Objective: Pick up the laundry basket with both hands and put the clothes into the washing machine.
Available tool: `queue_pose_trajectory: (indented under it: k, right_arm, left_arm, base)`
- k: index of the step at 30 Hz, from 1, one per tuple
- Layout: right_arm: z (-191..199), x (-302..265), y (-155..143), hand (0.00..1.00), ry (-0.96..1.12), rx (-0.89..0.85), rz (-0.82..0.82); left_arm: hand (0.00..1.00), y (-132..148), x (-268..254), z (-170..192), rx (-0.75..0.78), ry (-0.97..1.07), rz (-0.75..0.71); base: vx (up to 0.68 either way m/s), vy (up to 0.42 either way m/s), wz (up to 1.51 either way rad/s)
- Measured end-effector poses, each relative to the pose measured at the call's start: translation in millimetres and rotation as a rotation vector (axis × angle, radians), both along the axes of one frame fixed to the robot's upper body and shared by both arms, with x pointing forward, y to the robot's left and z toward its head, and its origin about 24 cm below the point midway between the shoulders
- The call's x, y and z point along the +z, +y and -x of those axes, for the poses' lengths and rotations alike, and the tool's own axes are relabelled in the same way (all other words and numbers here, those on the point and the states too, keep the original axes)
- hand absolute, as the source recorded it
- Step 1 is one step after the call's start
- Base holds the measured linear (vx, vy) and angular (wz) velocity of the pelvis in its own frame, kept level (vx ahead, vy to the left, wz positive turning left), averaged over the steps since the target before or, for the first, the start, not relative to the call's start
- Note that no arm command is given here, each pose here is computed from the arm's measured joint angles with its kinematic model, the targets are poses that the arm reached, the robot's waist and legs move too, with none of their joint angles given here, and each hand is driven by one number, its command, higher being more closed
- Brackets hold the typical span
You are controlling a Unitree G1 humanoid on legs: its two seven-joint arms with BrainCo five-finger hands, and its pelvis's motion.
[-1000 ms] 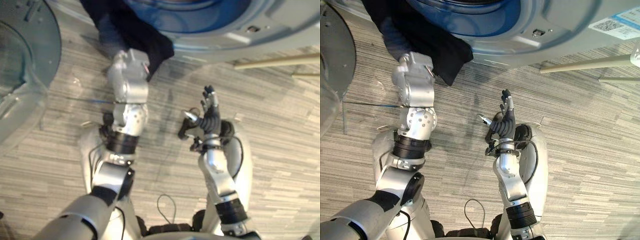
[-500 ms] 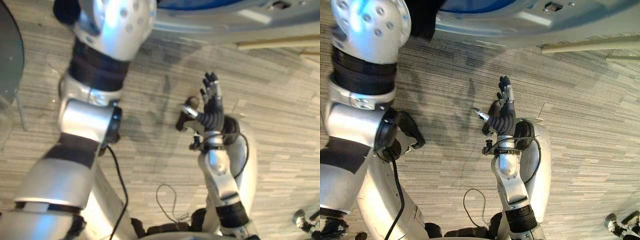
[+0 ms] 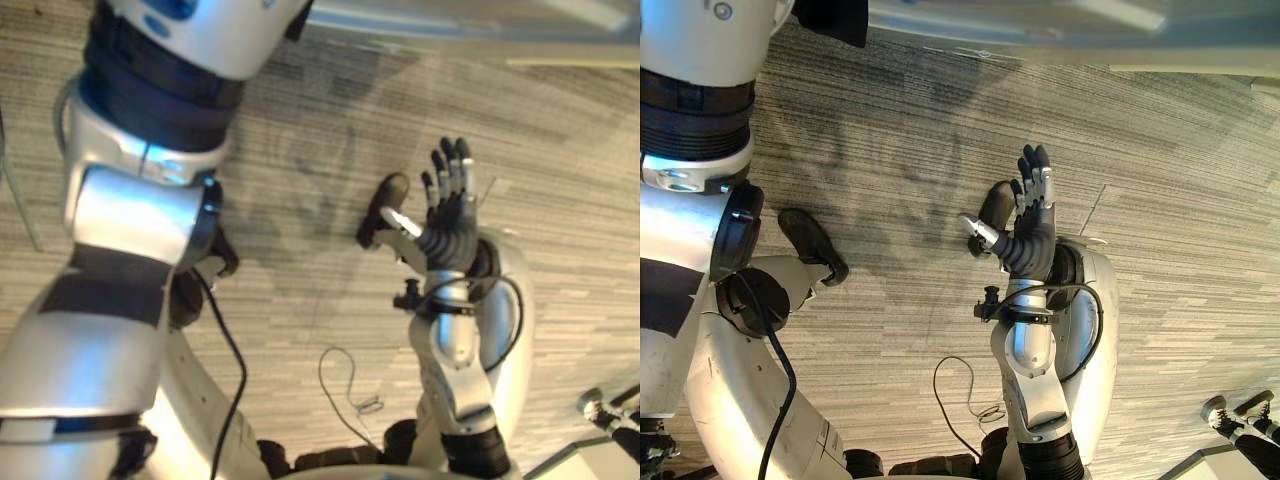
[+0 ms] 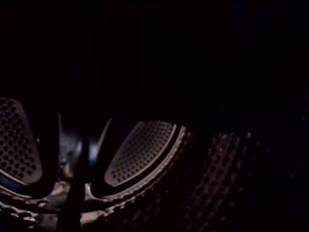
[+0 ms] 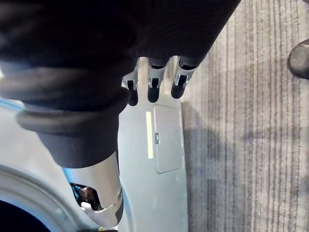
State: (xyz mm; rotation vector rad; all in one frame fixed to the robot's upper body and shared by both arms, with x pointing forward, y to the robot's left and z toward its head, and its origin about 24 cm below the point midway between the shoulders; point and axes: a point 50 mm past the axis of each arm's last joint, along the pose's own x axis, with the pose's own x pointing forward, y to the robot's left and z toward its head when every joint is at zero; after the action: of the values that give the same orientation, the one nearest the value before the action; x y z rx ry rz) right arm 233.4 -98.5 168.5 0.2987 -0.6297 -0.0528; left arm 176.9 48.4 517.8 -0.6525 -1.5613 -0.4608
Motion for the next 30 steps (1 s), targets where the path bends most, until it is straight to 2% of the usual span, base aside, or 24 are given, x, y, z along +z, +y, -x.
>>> queue_pose_trajectory:
  k: [2,4,5,6,7,8,11,15,18,20,21,23,24,25,26,27,28,30]
  right_arm:
    - [0,0,-1,0.00,0.000,0.011,-0.027]
    - [1,0,-2,0.00,-0.009,0.030,-0.063]
    - [2,0,-2,0.00,-0.015,0.040,-0.076]
    - [3,1,-2,0.00,-0.031,0.058,-0.100]
    - [4,1,-2,0.00,-0.044,0.066,-0.106]
    - [6,2,0,0.00,-0.062,0.094,-0.121]
    - [8,-1,-1,0.00,-0.083,0.098,-0.142]
    - [11,-11,-2,0.00,-0.059,0.109,-0.173]
    - [12,-18,0,0.00,-0.024,0.128,-0.197]
    - [12,-17,0,0.00,-0.036,0.128,-0.203]
    - [13,-17,-1,0.00,-0.042,0.124,-0.207]
    - [15,-17,-2,0.00,-0.041,0.119,-0.219]
    - [16,-17,-3,0.00,-0.040,0.116,-0.224]
    - [15,-17,-3,0.00,-0.030,0.108,-0.228]
    - [15,-17,-3,0.00,-0.026,0.107,-0.228]
    - [14,-18,-3,0.00,-0.017,0.105,-0.223]
    - [13,-21,-2,0.00,0.014,0.095,-0.208]
    - [11,-24,-1,0.00,0.051,0.094,-0.195]
  left_arm:
    - [1.00,-12,9,-15,0.262,0.025,-0.094]
    - [1.00,-30,15,-40,0.651,0.053,-0.267]
    - [1.00,-34,14,-46,0.800,0.034,-0.300]
    - [1.00,-40,7,-58,1.056,-0.018,-0.364]
    - [1.00,-43,3,-65,1.171,-0.051,-0.397]
    - [1.00,-46,-6,-78,1.365,-0.111,-0.460]
    - [1.00,-46,-14,-89,1.651,-0.242,-0.494]
    - [1.00,-48,-11,-86,1.834,-0.378,-0.481]
    - [1.00,-48,3,-75,1.897,-0.393,-0.418]
    - [1.00,-40,7,-83,1.911,-0.300,-0.407]
    - [1.00,-34,12,-81,1.867,-0.242,-0.361]
    - [1.00,-28,22,-71,1.719,-0.137,-0.261]
    - [1.00,-24,28,-66,1.596,-0.060,-0.221]
    - [1.00,-20,31,-66,1.440,0.035,-0.213]
    - [1.00,-17,33,-65,1.391,0.069,-0.204]
    - [1.00,-12,36,-65,1.287,0.126,-0.195]
    - [1.00,-3,41,-64,1.115,0.213,-0.164]
    - [1.00,14,48,-62,0.947,0.292,-0.125]
  base:
    - [0.03,0.032,-0.10]
    - [0.03,0.031,-0.10]
    - [0.03,0.029,-0.06]
    - [0.03,0.021,-0.03]
    - [0.04,0.023,-0.03]
    - [0.03,0.015,-0.03]
    - [0.03,0.008,0.01]
    - [0.00,0.003,-0.02]
    - [0.01,0.021,-0.09]
    - [0.03,0.032,-0.07]
    - [0.01,0.029,-0.09]
    - [0.00,0.032,-0.12]
    - [0.01,0.030,-0.11]
    - [0.02,0.037,-0.09]
    - [0.02,0.024,-0.04]
    - [0.03,0.032,-0.03]
    - [0.02,0.024,-0.04]
    - [0.01,0.021,-0.06]
